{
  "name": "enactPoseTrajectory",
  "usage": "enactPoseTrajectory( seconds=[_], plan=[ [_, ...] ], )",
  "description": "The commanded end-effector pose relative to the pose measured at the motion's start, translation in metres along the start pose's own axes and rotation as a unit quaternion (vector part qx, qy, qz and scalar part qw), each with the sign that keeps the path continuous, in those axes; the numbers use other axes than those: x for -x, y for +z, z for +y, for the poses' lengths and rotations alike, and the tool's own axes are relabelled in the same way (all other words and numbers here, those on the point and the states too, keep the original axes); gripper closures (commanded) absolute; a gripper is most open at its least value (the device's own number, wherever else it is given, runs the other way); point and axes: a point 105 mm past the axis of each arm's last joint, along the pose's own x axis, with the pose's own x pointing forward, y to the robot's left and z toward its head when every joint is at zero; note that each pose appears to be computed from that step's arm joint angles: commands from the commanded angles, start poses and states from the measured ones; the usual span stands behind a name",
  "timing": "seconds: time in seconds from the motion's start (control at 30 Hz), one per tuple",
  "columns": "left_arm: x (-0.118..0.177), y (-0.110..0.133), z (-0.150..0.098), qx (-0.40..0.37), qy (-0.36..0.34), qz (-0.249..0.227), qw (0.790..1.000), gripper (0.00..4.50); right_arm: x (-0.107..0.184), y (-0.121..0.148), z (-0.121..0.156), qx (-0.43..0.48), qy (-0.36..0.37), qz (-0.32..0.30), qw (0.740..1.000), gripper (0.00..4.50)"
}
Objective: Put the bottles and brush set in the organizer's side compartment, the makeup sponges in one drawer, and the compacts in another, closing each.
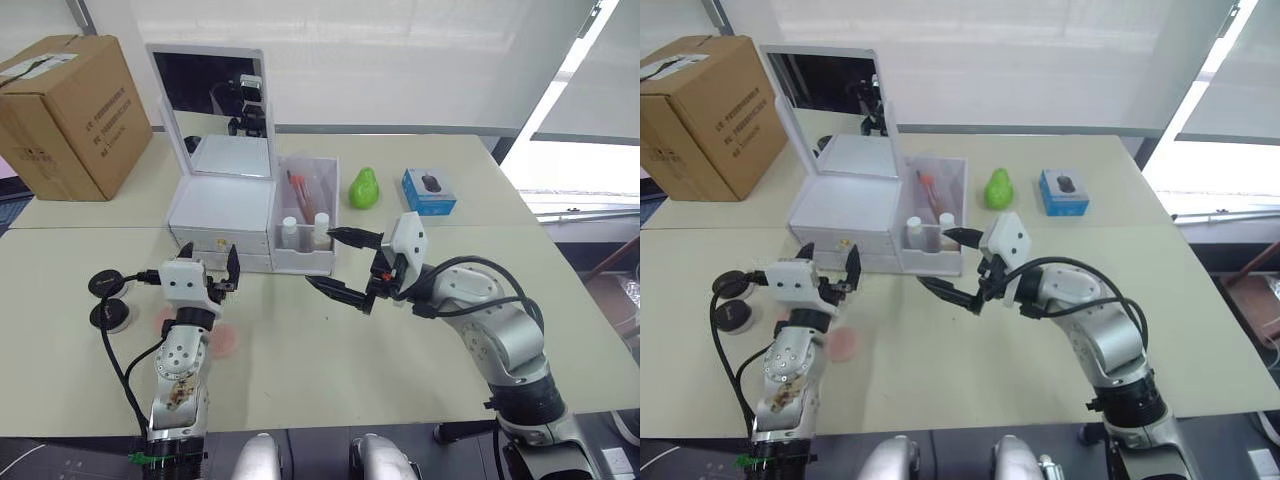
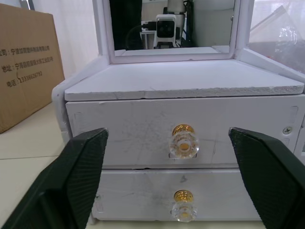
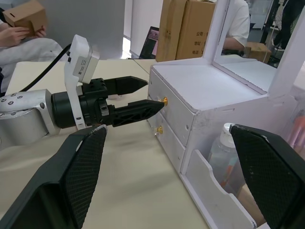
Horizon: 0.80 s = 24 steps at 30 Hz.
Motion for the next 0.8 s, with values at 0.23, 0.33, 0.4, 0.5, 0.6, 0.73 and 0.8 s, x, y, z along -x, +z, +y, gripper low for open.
enactPoseTrajectory(
  seconds=[0.23, 0.33, 0.4, 0.5, 0.6, 0.73, 0.8],
  plan=[
    [-0.0066, 0.0085, -0.0058, 0.008, -0.01, -0.02, 1.0, 3.75, 0.0017, 0.0152, 0.002, 0.023, -0.004, -0.023, 0.999, 0.0],
    [-0.0065, 0.0086, -0.0058, 0.01, -0.01, -0.02, 1.0, 4.47, 0.0021, 0.0193, 0.0051, 0.024, 0.005, -0.037, 0.999, 0.0],
    [-0.0063, 0.0084, -0.0054, 0.012, -0.009, -0.02, 1.0, 4.47, 0.0025, 0.0208, 0.0074, 0.025, 0.013, -0.045, 0.999, 0.0],
    [-0.0056, 0.0083, -0.0053, 0.012, -0.01, -0.02, 1.0, 4.47, 0.0027, 0.0197, 0.0074, 0.027, 0.015, -0.045, 0.998, 0.0],
    [-0.0053, 0.0085, -0.0049, 0.013, -0.009, -0.02, 1.0, 4.47, 0.003, 0.0185, 0.007, 0.03, 0.016, -0.042, 0.999, 0.0],
    [-0.0026, 0.0123, -0.0019, 0.027, -0.004, -0.029, 0.999, 4.47, 0.0031, 0.0168, 0.0067, 0.027, 0.014, -0.039, 0.999, 0.0],
    [-0.0015, 0.0125, -0.0008, 0.029, -0.004, -0.028, 0.999, 3.91, 0.0032, 0.0157, 0.008, 0.025, 0.016, -0.038, 0.999, 0.0]
  ],
)
